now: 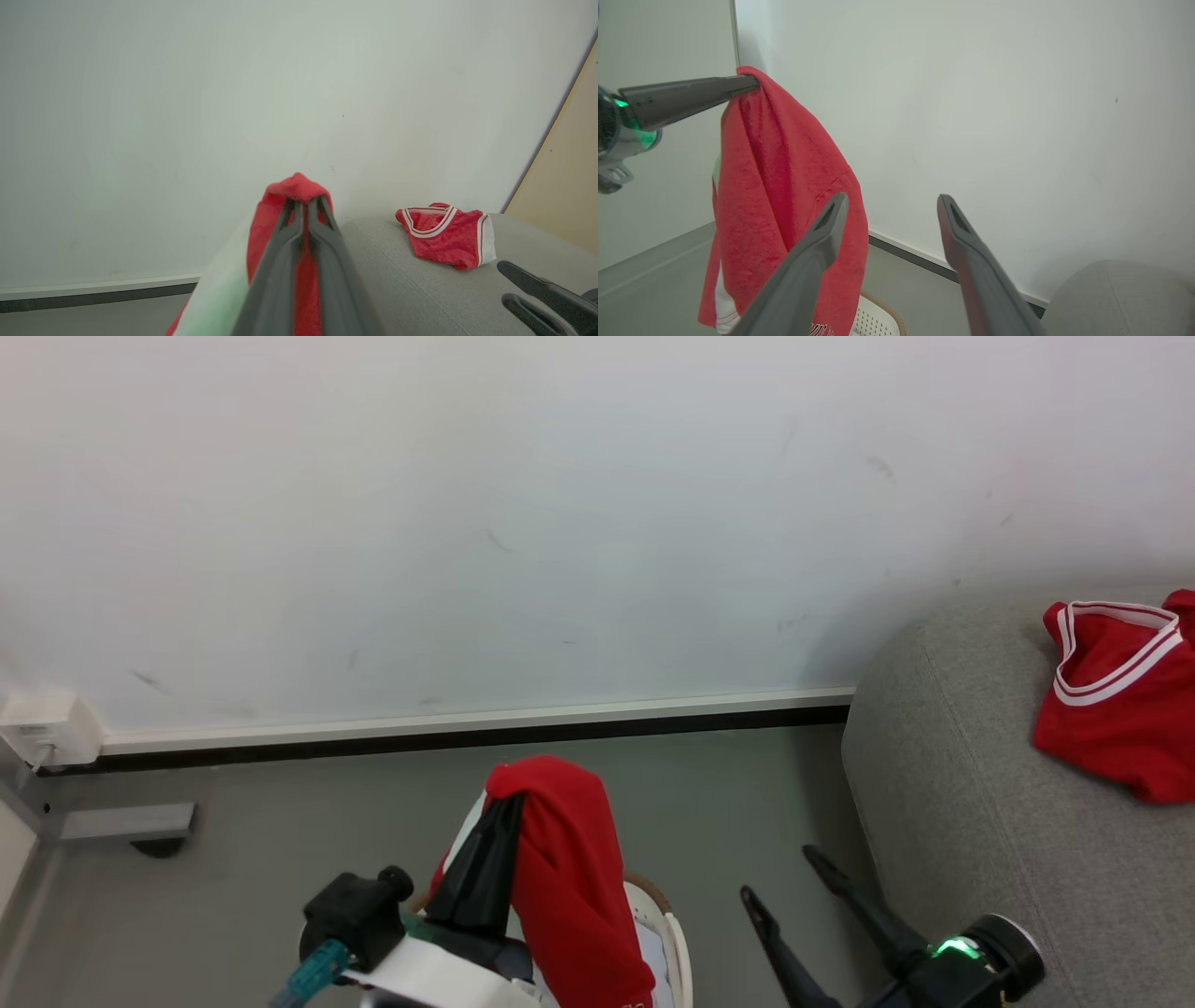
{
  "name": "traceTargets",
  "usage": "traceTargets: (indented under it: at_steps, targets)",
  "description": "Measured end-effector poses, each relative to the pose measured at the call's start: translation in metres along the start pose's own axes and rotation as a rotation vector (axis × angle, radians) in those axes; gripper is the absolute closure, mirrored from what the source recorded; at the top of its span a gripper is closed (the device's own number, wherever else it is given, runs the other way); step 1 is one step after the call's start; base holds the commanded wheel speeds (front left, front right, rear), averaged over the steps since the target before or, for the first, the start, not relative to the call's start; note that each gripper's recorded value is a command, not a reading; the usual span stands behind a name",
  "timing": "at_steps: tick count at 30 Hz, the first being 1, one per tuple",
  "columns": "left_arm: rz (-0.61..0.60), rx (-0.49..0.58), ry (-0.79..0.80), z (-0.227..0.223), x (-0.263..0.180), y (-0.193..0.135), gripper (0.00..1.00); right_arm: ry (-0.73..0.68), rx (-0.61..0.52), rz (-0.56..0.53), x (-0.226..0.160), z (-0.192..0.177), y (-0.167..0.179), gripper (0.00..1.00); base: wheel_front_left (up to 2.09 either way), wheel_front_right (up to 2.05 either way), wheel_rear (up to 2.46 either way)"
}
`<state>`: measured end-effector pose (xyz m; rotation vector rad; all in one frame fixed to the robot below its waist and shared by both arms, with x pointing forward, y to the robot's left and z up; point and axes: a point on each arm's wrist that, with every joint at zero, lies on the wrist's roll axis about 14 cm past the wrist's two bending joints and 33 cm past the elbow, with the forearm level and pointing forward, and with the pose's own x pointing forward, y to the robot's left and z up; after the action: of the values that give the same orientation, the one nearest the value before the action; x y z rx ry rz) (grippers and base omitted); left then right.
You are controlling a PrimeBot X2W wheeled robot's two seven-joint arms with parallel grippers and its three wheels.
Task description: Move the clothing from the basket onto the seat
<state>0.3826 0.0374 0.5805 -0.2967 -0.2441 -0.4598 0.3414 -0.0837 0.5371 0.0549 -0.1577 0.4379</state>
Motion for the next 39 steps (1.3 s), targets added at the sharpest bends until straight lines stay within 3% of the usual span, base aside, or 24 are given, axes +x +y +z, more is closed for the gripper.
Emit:
traceTargets:
  at_steps: [9,26,27,28,29,30,38,39]
  targets:
    - [-0.076,-0.020,-0.007,0.004,0.003,-0.028,1.00,-0.011,-0.010,0.231,0.025,0.006,0.063,0.00,0.00,0.00,0.00]
    - [-0.242,-0.092,0.083,-0.013,-0.004,-0.085,1.00,0.025,-0.017,0.274,0.046,-0.004,0.075,0.00,0.00,0.00,0.00]
    - [-0.247,-0.094,0.083,-0.013,-0.005,-0.086,1.00,0.030,-0.017,0.272,0.046,-0.006,0.074,0.15,0.00,0.00,0.00]
    - [-0.251,-0.099,0.085,-0.012,-0.005,-0.088,1.00,0.034,-0.015,0.267,0.046,-0.007,0.073,0.57,0.00,0.00,0.00]
    - [-0.253,-0.100,0.084,-0.012,-0.005,-0.089,1.00,0.038,-0.013,0.259,0.047,-0.008,0.071,0.71,0.00,0.00,0.00]
    - [-0.256,-0.103,0.082,-0.011,-0.005,-0.090,1.00,0.044,-0.013,0.253,0.047,-0.010,0.070,1.00,0.00,0.00,0.00]
    - [-0.247,-0.102,0.081,-0.010,-0.006,-0.087,1.00,0.055,-0.009,0.233,0.048,-0.013,0.064,1.00,0.00,0.00,0.00]
    - [-0.246,-0.100,0.081,-0.010,-0.006,-0.086,0.96,0.054,-0.008,0.229,0.048,-0.013,0.063,1.00,0.00,0.00,0.00]
